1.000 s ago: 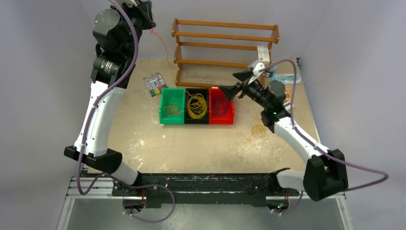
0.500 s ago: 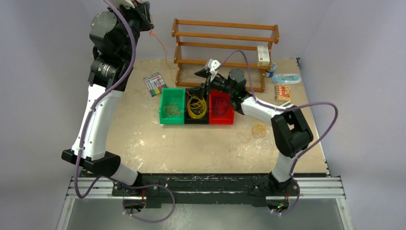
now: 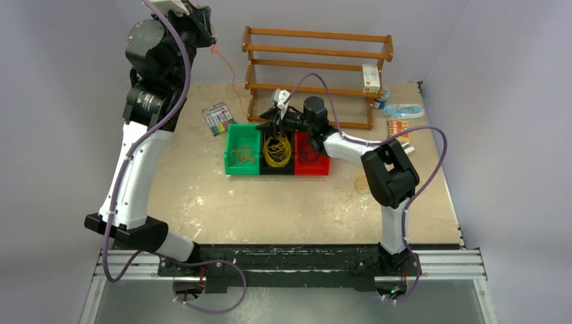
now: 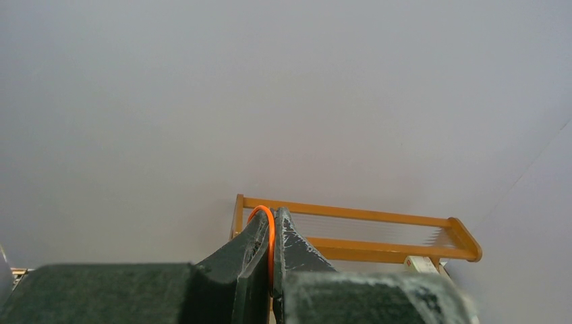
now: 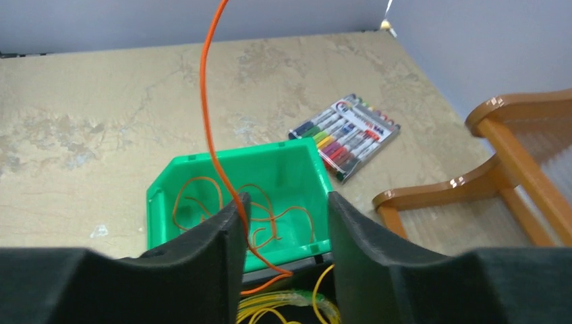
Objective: Untangle the cables
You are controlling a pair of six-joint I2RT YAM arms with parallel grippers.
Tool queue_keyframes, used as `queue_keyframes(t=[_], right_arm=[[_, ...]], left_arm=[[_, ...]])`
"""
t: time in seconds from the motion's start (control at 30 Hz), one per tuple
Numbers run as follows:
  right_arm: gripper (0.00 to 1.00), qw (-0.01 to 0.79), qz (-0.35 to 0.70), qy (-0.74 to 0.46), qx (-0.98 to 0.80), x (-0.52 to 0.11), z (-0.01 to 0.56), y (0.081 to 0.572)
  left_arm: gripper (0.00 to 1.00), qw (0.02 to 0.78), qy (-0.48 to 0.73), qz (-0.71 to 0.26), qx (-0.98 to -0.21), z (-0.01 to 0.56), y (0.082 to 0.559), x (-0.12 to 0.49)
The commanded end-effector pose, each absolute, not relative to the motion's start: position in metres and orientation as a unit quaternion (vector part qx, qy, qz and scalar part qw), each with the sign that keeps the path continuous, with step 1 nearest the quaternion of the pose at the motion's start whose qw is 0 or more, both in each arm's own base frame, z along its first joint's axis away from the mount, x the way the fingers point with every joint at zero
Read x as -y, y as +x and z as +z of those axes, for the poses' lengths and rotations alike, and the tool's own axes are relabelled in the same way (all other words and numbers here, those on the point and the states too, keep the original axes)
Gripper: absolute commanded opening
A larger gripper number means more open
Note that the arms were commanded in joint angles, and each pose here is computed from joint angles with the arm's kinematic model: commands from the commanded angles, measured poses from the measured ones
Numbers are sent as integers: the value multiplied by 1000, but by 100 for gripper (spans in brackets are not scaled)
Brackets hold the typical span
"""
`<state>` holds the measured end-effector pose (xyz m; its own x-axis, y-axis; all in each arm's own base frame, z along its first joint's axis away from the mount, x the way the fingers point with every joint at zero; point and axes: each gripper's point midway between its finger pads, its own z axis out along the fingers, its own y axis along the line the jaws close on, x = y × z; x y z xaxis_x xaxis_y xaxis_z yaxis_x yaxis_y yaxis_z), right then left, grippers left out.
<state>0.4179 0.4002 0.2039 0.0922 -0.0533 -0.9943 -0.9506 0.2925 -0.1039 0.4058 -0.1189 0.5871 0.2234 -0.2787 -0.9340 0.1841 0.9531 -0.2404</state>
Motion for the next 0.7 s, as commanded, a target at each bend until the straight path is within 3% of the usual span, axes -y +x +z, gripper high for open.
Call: queue_keyframes(t=[0.0, 0.13, 0.67], right_arm=[[36, 613, 372, -452, -531, -403, 235, 424], [0, 627, 366, -442, -526, -397, 252, 421], [0, 697, 331, -394, -500, -365, 370, 405]], left_arm=[[0, 802, -45, -150, -576, 610, 384, 108], [0, 799, -51, -139, -583, 601, 381, 102], [0, 704, -84, -78, -701, 448, 378, 84]])
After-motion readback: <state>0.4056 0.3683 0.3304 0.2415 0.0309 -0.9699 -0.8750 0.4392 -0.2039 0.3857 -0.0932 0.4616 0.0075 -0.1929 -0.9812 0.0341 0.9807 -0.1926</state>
